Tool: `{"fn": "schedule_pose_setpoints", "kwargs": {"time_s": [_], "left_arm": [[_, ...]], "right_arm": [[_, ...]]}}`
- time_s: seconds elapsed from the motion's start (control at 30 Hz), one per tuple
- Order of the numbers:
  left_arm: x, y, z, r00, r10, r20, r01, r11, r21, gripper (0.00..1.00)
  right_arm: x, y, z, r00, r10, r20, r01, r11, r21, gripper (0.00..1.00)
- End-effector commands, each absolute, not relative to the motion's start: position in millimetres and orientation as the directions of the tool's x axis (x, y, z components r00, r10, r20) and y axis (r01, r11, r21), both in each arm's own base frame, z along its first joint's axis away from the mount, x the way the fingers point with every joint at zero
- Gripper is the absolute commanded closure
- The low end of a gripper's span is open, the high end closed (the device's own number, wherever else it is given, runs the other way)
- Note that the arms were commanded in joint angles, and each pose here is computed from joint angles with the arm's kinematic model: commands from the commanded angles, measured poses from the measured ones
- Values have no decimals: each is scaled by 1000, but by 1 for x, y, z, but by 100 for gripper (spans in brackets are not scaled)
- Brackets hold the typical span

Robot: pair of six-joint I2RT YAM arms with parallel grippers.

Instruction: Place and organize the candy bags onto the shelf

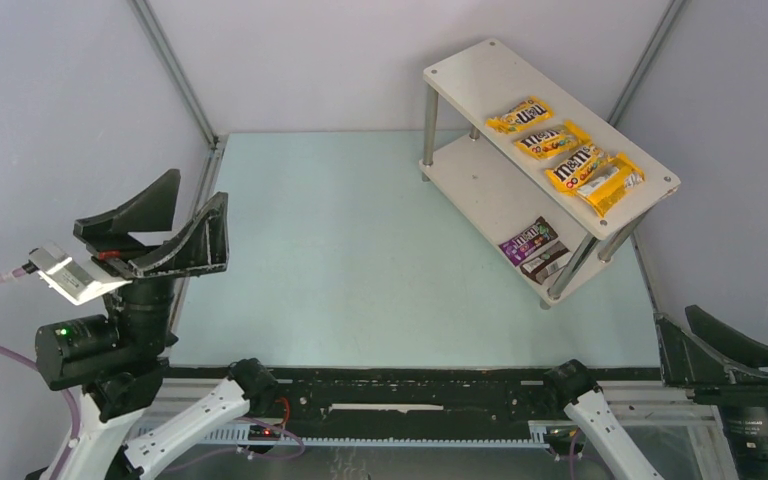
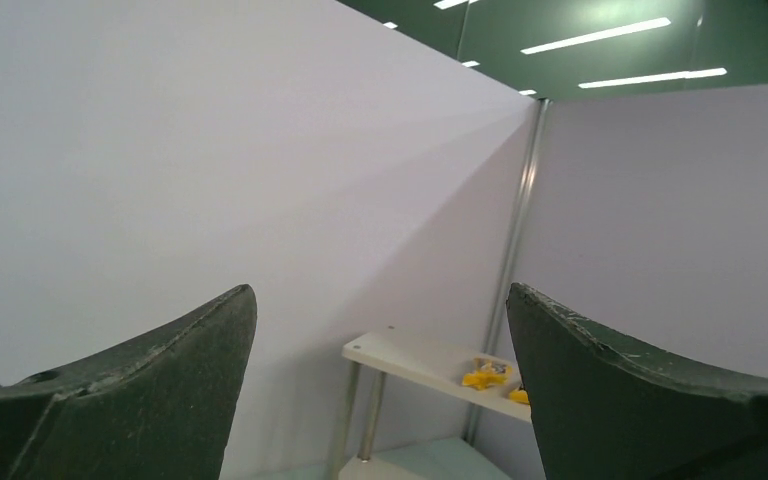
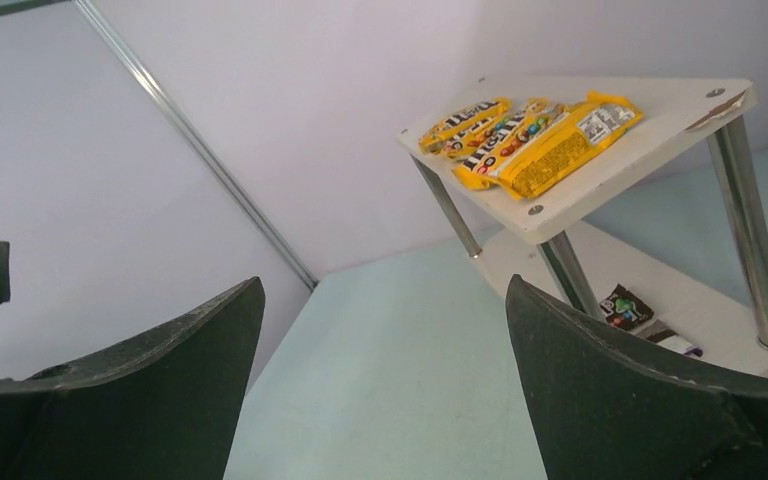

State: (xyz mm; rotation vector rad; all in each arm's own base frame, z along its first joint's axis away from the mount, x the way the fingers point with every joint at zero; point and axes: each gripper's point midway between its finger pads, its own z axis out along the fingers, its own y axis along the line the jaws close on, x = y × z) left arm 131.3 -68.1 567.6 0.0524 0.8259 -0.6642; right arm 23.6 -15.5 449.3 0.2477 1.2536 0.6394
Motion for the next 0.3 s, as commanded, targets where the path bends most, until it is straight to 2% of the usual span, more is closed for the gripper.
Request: {"fn": "schedule_pose_setpoints", "kwargs": {"time_s": [0.0,0.27], "left_arm": [[136,-56,557,541,-431,-722,477,864,-158,0],[144,-64,547,523,-428,-737,480,862,-161,0]], "right_arm": [[33,-17,466,203,570,-796,-296,811,505,0],[43,-11,458,183,554,-812,-267,823,501,0]]}}
